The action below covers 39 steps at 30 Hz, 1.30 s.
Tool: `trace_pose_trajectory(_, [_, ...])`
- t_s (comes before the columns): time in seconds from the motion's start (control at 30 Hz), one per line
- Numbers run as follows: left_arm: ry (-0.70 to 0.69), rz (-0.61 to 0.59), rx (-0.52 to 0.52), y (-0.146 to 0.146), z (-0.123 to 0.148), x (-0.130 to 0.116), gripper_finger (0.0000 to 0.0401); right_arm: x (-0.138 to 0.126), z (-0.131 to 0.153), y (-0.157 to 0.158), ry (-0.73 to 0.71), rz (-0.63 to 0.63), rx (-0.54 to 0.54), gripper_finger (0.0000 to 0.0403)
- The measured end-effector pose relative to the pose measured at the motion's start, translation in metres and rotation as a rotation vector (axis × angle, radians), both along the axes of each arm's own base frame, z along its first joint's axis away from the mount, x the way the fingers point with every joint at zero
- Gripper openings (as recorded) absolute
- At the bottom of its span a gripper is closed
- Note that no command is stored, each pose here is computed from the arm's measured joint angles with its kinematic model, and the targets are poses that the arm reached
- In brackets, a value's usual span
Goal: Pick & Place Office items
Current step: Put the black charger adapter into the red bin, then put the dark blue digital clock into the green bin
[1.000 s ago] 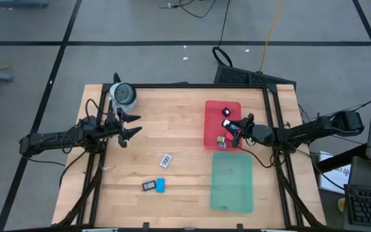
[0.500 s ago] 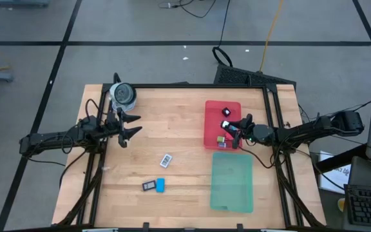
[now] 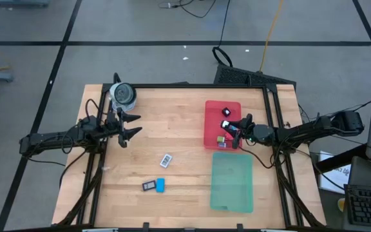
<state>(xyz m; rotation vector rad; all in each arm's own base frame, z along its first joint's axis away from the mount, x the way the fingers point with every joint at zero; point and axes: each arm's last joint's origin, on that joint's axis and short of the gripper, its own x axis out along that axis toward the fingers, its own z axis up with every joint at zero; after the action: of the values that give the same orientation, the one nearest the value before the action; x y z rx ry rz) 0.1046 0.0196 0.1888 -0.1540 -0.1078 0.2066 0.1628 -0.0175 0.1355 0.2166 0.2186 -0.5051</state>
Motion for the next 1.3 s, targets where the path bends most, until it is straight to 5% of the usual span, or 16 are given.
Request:
trace_pose_trajectory(0.37, [0.0,0.0,0.0,0.0,0.0,0.0,0.0261,0.0,0.0,0.0,-0.005,-0.002,0.01,0.0185])
trace_pose_trajectory(0.67, [0.0,0.0,0.0,0.0,0.0,0.0,0.0248,0.003,0.008,0.003,-0.096,0.12,0.038,0.0184])
trace_pose_trajectory(1.13, [0.0,-0.001,0.0,0.0,0.0,0.0,0.0277,0.005,0.04,0.021,-0.415,0.75,0.14,0.017])
trace_pose_trajectory(1.3, [-0.028,0.016,0.009,0.0,0.003,0.0,0.0285,0.003,0.045,0.028,-0.459,0.861,0.157,0.017])
